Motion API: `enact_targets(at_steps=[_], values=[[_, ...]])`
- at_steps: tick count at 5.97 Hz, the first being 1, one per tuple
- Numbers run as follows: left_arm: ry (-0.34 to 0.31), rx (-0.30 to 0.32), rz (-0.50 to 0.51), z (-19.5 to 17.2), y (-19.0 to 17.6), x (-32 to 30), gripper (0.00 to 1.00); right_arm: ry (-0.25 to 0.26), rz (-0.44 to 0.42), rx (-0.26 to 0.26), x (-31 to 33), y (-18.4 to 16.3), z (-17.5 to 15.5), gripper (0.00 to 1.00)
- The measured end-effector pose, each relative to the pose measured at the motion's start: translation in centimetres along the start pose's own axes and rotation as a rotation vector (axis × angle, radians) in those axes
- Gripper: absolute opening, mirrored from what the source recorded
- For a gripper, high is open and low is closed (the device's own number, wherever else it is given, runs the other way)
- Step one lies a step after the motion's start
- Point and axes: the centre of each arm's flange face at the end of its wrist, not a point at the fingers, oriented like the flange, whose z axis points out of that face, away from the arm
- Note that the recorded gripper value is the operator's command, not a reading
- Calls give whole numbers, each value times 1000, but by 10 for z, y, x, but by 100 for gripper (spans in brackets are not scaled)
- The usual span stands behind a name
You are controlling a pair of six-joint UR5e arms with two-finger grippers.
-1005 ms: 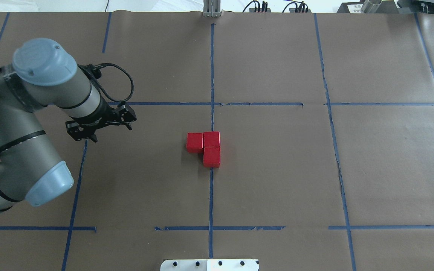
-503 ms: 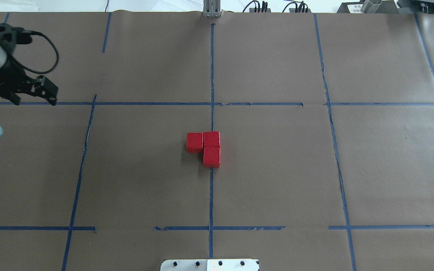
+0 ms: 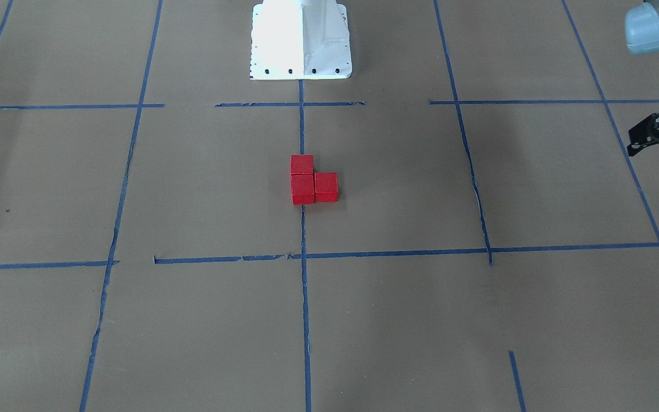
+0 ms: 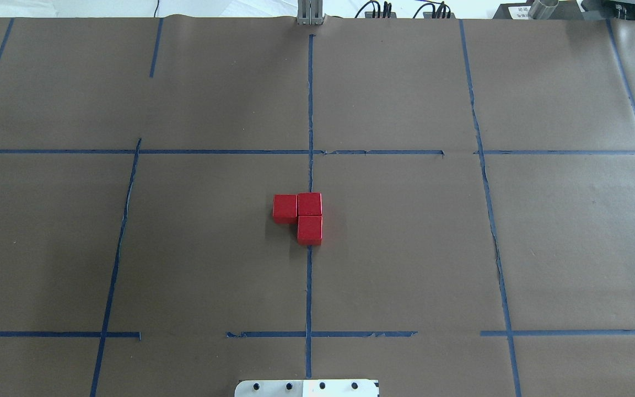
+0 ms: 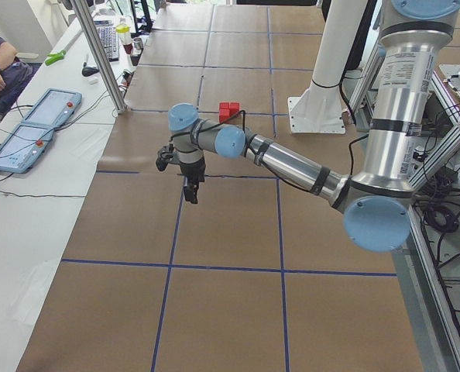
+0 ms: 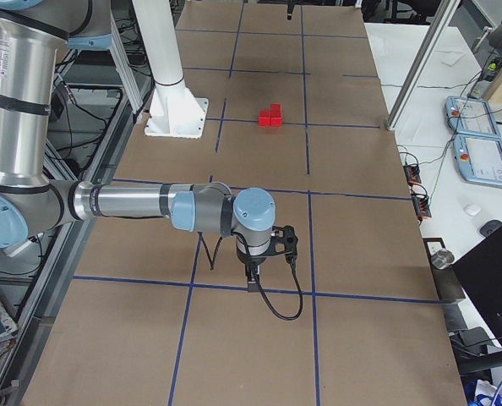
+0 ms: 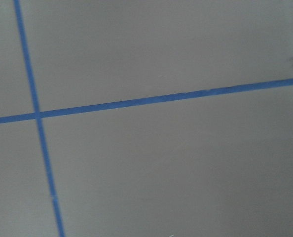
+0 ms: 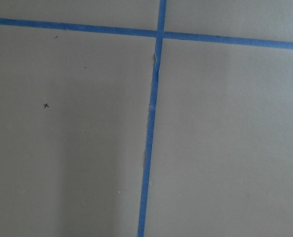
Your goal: Form red blocks into L shape at center
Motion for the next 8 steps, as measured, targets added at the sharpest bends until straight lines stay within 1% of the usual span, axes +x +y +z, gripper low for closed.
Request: enact_targets(at_steps=[1,2,3,4,6,8], values=[[-4,-18,9,9,24,-57,100,0,3,0,0,0,0,100],[-1,-20,-11,16,50,-95,100,1,4,0,0,0,0,100],[27,-12,-33,21,71,-111,100,2,5,0,0,0,0,100],[61,-6,-46,23,80,-114,100,1,5,0,0,0,0,100],[76,6,-79,20,79,-110,100,1,7,-1,0,1,0,100],[72,37,-74,8,71,-102,100,1,8,-2,1,2,1,100]])
